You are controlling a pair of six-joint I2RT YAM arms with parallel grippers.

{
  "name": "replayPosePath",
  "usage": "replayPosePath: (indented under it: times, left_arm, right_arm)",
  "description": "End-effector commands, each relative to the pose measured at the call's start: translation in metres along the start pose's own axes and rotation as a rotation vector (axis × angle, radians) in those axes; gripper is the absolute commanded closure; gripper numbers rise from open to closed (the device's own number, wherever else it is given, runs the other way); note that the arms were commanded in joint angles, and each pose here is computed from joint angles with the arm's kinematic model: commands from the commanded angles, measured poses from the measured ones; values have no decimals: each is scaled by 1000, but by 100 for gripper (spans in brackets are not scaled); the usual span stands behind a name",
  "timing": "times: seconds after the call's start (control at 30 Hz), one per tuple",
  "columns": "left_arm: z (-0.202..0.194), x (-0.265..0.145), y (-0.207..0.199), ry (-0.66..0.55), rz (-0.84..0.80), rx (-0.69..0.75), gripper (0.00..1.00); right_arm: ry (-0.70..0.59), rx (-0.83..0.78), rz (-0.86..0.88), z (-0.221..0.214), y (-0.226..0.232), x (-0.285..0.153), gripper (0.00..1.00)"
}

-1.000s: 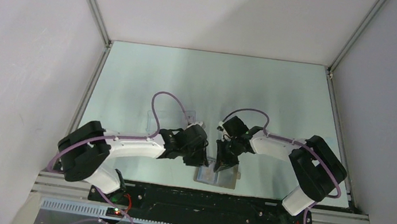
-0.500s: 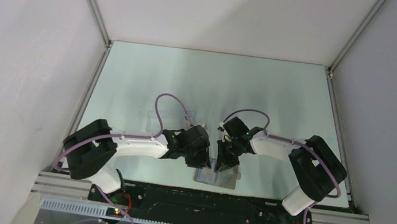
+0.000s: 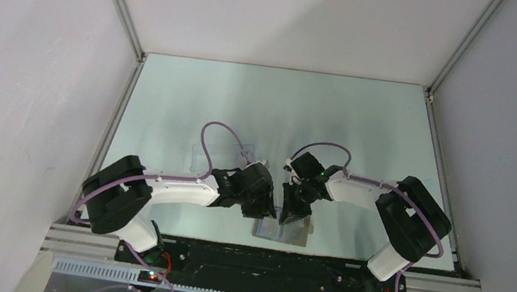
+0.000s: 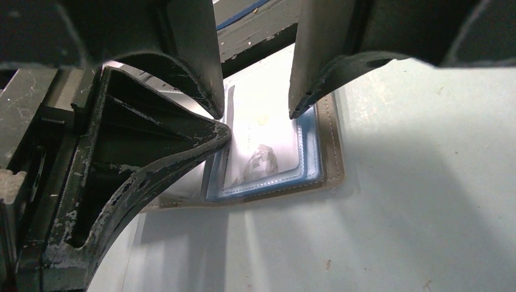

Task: Put the credit cards into the card holder
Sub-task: Turn over the card slot in the card holder.

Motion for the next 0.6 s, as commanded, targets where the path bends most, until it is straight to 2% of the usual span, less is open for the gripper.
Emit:
replayPosePath:
  times: [0.0,0.33,0.57]
  left_arm:
    - [2,-3,9,-32,72,-7,50]
    - [5,-4,12,-48,107,12,53]
    - [5,-2,2,-32,82,48,74]
  right_arm:
    - [21,-7,-59,-6,-11,11,100]
    - [30,-8,-50,-7,-11,12,100]
    - [33,-6,-39,-6,-10,12,100]
Point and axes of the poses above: each gripper's point midway between its finger pads, its own x axis out along the fingers, its own y axis along the line the jaws close on, z = x × y, the point moved 9 cm from there along -x, back along the fingers, and after that the axes turned 2 degrees about -x, right-handed, at the moved point
